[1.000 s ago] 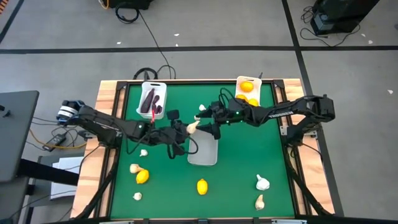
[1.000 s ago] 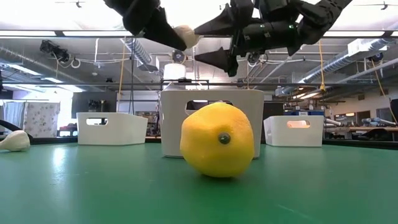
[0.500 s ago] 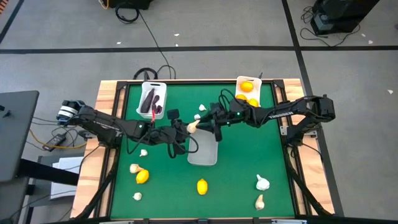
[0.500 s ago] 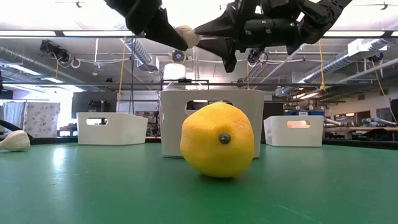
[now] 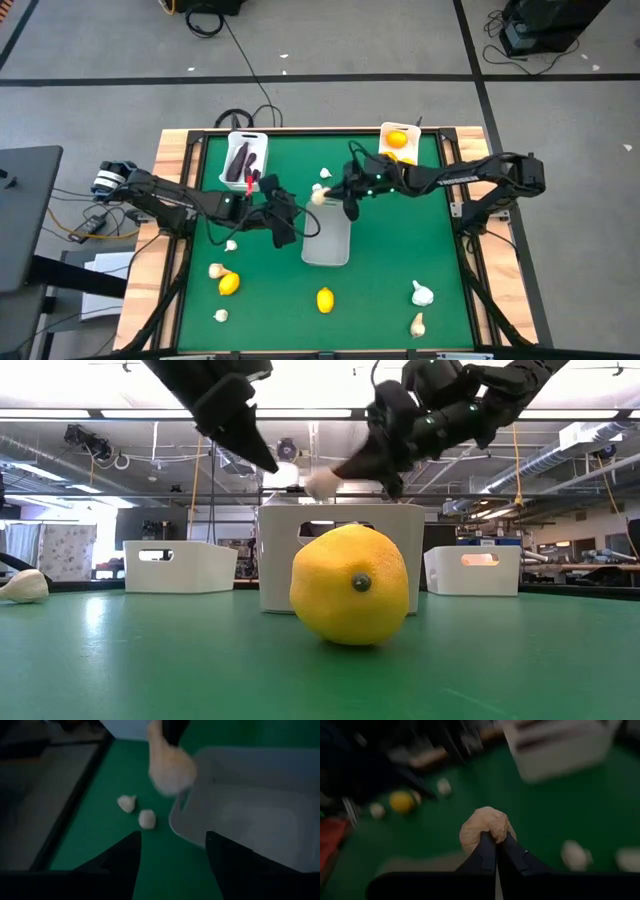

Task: Sort produce into baskets
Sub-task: Put the garlic into the gray bin

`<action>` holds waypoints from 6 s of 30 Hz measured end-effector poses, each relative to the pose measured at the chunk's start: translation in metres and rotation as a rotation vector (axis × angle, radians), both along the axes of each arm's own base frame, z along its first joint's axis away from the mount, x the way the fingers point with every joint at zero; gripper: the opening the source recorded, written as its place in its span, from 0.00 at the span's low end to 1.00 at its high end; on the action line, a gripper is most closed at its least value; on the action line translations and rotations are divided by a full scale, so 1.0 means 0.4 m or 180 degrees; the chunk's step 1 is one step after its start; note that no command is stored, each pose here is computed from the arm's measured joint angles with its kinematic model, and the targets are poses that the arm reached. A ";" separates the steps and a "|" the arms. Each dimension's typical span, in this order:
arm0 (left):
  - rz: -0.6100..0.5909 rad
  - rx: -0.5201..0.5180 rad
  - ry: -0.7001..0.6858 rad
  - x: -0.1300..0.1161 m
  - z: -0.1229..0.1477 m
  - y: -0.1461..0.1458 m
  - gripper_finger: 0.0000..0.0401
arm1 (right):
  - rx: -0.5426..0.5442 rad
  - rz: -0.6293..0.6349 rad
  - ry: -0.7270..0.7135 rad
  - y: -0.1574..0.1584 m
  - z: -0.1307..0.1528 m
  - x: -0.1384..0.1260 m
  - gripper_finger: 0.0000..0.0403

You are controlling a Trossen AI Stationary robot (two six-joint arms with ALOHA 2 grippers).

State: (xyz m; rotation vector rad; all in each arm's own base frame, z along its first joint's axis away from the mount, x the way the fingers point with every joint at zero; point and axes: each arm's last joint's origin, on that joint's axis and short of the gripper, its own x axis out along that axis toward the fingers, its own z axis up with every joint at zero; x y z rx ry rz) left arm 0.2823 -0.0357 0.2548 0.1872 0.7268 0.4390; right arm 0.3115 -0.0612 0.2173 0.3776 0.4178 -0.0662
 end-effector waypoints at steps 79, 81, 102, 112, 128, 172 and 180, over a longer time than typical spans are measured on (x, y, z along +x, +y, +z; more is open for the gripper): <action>-0.0282 -0.0575 -0.0400 -0.027 -0.085 0.331 0.59 | -0.0353 0.0472 0.2173 -0.373 -0.147 0.194 0.14; -0.0287 -0.0564 -0.0428 -0.026 -0.083 0.331 0.59 | -0.0320 0.0482 0.2180 -0.365 -0.123 0.186 0.14; -0.1585 0.0639 -0.0577 0.029 -0.040 0.210 0.59 | -0.0031 0.1374 0.1091 -0.140 0.135 0.169 0.18; -0.1854 0.0825 -0.0517 0.036 -0.040 0.154 0.59 | 0.0070 0.1458 0.1201 -0.088 0.131 0.179 0.18; -0.1204 0.0589 -0.0368 0.026 -0.054 0.180 0.59 | -0.0289 0.1413 0.1817 0.024 0.010 0.167 0.44; -0.1121 -0.0420 -0.0033 0.135 -0.353 0.426 0.58 | -0.0203 0.0428 0.1846 -0.214 0.007 0.121 0.53; -0.0758 -0.0621 -0.0151 0.120 -0.346 0.468 0.35 | -0.0196 0.0429 0.1859 -0.214 0.007 0.120 0.53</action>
